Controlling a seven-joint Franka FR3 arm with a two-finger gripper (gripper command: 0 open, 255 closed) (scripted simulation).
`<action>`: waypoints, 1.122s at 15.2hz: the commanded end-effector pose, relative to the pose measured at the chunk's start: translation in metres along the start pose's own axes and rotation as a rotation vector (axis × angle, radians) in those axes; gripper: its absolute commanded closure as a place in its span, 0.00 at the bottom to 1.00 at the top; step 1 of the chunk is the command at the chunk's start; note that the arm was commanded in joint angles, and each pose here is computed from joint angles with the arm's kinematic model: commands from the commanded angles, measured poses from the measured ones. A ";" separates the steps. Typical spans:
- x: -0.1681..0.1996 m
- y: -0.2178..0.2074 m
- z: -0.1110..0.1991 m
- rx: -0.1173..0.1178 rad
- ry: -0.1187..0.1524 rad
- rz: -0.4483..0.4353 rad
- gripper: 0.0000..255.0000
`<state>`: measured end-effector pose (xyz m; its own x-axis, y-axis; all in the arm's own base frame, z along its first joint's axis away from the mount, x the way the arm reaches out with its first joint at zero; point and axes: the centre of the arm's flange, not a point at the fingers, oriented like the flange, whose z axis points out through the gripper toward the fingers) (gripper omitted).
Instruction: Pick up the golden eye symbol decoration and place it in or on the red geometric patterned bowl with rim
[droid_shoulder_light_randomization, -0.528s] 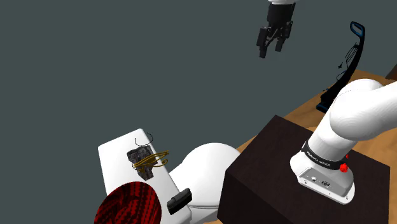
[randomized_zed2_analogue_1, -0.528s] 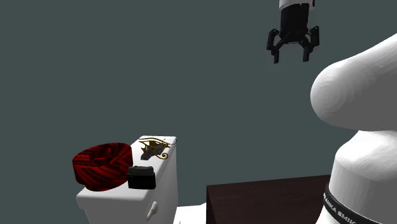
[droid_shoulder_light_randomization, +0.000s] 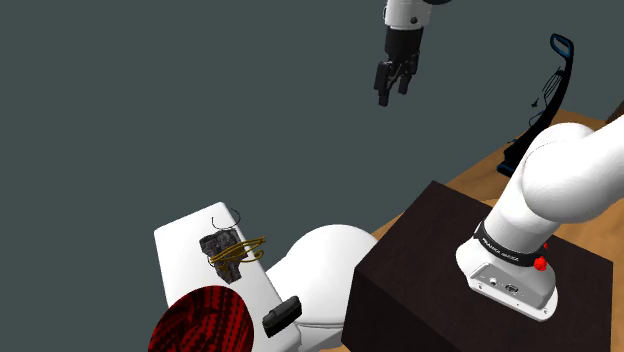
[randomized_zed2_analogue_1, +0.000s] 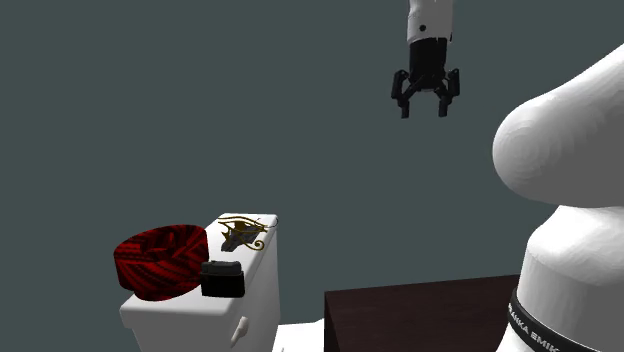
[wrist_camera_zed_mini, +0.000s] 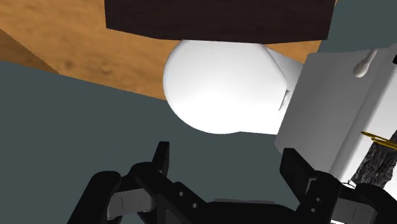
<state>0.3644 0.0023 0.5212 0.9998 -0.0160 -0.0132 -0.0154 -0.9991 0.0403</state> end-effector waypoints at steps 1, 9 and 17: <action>0.020 -0.013 0.012 0.002 0.005 -0.064 0.00; 0.080 -0.082 0.060 0.009 0.017 -0.316 0.00; 0.122 -0.164 0.107 0.016 0.030 -0.567 0.00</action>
<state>0.4834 0.1493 0.4125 0.8685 0.4957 -0.0014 0.4956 -0.8683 0.0212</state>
